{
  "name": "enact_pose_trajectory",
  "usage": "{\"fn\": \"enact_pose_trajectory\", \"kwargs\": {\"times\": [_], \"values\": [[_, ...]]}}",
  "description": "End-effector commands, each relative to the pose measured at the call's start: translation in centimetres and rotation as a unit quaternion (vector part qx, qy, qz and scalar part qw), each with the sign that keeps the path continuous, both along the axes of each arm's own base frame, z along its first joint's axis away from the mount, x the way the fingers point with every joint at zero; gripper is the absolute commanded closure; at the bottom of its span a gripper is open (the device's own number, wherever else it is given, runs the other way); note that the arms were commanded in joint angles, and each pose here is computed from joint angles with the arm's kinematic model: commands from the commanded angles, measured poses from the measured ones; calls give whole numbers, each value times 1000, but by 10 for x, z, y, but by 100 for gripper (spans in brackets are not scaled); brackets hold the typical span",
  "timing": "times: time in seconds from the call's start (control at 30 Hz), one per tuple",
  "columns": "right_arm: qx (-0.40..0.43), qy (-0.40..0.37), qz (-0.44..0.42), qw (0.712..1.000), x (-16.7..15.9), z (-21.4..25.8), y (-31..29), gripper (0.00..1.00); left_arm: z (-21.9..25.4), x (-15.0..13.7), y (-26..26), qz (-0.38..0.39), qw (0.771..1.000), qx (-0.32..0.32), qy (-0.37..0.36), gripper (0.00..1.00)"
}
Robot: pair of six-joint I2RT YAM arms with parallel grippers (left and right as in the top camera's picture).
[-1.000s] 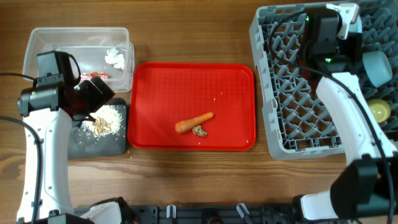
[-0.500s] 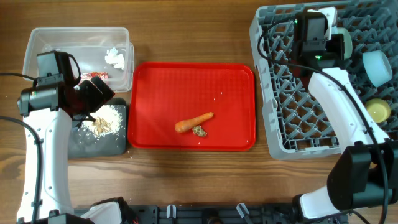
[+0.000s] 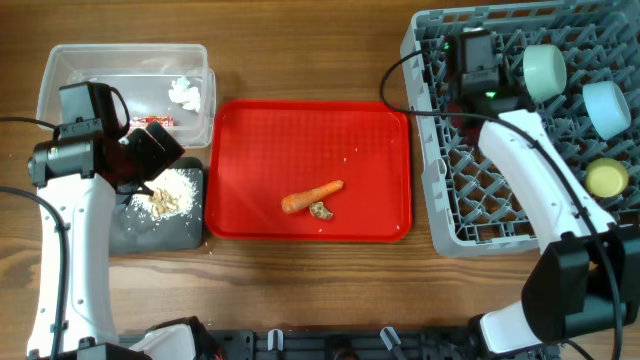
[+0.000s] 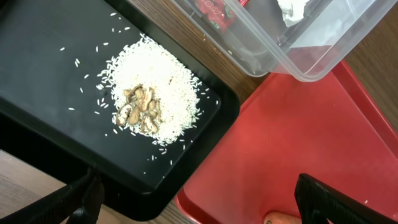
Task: Sort waste into correct bins and load items into the dishwasher rack
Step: 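Stand the plate upright in the rack slots and release, then reach the left gripper to the carrot on the red tray and grasp it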
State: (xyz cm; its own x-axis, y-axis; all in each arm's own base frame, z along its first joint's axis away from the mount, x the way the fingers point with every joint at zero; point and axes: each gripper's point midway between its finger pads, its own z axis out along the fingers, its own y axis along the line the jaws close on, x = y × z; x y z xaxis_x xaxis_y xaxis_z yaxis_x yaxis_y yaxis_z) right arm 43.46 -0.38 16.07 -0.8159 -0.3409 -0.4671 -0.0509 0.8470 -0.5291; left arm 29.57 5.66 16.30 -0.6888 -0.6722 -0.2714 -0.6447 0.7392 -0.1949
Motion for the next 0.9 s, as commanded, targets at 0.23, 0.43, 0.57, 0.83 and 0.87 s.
{"fn": "enact_pose_trajectory", "kwargs": {"times": [0.23, 0.43, 0.57, 0.83, 0.87], "values": [[87, -35, 41, 995, -15, 37, 25, 48, 6, 1, 0, 4, 1000, -2, -12, 0], [209, -47, 141, 967, -36, 69, 74, 27, 6, 1, -7, -3, 1000, -20, -13, 0], [289, -8, 200, 936, -60, 70, 108, 22, 8, 6, -28, -63, 997, -41, -23, 0], [298, 45, 155, 941, -81, 52, 100, 21, 7, 19, -106, -292, 955, -11, -46, 0], [302, 47, 148, 941, -83, 51, 100, 20, 5, 21, -118, -317, 947, -8, -49, 0]]}}
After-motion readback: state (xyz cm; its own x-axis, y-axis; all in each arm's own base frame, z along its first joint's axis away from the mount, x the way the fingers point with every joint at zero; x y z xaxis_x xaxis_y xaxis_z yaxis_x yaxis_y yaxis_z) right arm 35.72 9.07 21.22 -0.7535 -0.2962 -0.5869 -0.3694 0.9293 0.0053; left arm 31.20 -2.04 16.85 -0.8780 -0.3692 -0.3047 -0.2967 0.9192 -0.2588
